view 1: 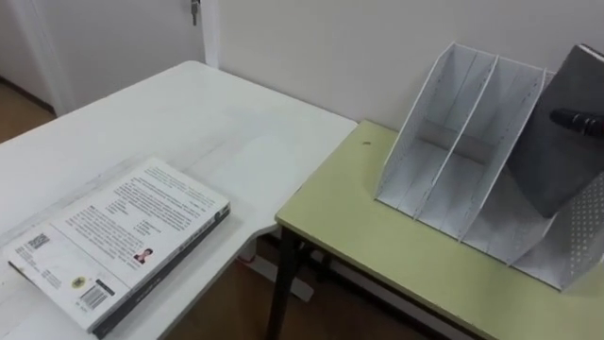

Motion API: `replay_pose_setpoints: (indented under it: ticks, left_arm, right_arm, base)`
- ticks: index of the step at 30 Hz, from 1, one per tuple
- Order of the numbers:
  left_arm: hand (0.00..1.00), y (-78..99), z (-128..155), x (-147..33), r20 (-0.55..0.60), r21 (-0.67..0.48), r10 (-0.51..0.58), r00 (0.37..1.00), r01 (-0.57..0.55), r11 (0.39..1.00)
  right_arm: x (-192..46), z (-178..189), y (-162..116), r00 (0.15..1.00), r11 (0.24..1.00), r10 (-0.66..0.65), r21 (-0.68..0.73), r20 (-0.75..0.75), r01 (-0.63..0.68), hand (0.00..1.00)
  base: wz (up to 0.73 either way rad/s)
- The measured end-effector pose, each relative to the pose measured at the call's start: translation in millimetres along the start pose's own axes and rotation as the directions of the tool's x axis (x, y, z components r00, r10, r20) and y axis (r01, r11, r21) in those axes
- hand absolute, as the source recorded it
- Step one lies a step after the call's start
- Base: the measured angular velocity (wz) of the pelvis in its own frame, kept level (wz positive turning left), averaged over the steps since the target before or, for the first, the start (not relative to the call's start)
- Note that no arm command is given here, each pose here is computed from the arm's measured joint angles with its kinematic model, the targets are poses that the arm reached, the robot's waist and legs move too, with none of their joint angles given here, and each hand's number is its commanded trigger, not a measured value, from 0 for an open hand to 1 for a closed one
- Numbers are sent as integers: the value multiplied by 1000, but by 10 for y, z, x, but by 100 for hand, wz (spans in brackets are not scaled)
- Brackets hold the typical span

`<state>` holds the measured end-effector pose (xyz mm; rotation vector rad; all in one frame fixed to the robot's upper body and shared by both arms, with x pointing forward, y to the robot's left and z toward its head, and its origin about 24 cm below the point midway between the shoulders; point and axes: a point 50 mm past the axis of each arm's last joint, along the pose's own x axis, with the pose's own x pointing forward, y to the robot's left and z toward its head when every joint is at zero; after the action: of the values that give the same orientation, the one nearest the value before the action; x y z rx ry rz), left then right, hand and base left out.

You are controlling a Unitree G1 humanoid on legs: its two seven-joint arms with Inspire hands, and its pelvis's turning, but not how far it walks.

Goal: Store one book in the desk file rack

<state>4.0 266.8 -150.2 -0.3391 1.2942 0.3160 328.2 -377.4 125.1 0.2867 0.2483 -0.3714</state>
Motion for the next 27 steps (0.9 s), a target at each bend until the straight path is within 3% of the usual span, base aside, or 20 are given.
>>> replay_pose_setpoints:
  ticks: [16,27]
  left_arm:
    - [0,65,-36,-17,-20,-25,7,1000,-8,1000]
    - [0,75,-24,-6,-17,-25,-2,1000,1,1000]
  right_arm:
    - [-67,227,53,967,960,253,-120,-18,-253,0]
    - [-86,205,56,948,918,305,-237,-96,-319,0]
  base:
    - [-1]
    - [0]
